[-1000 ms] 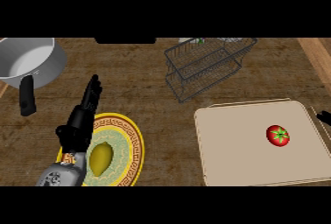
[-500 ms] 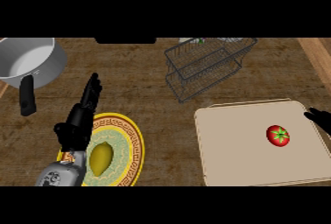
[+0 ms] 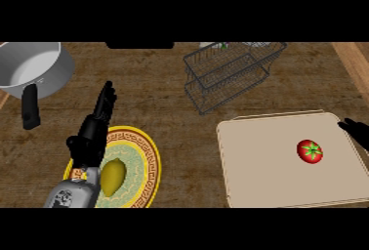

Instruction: Pick the tomato from the tray and place it in the tiered basket

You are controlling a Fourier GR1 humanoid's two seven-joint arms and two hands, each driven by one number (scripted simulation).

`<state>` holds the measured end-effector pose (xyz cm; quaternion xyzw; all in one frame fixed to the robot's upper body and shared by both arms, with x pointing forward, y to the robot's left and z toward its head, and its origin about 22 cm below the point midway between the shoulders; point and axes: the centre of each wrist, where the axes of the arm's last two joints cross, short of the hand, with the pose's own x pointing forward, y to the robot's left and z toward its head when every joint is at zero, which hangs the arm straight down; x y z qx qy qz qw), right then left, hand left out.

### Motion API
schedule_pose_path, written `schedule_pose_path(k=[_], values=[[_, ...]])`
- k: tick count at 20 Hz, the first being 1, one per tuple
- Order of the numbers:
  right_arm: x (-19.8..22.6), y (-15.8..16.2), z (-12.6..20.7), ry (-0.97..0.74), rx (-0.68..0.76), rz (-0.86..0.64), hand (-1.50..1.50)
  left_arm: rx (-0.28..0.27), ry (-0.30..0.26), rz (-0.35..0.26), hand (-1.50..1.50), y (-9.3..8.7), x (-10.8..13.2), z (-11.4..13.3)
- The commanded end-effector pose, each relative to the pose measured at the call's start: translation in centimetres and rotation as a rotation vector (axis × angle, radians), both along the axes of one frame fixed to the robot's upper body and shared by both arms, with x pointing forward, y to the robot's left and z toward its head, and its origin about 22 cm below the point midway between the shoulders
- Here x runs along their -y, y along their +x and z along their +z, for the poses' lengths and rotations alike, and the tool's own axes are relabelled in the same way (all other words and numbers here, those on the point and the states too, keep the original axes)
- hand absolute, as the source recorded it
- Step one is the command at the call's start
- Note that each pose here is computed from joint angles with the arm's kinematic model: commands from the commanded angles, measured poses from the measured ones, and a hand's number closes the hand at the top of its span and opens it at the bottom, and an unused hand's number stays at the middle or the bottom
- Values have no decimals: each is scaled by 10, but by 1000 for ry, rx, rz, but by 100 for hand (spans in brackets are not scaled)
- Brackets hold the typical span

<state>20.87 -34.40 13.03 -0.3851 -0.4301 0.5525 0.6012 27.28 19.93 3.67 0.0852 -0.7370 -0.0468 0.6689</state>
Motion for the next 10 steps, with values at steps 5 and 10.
schedule_pose_path(k=[5,10], values=[[13,4,-14,40,-39,-23,-150,-6,-5,15,0,2,-22,-5],[24,30,-23,71,-32,17,-150,-6,8,-4,0,12,-17,-8]])
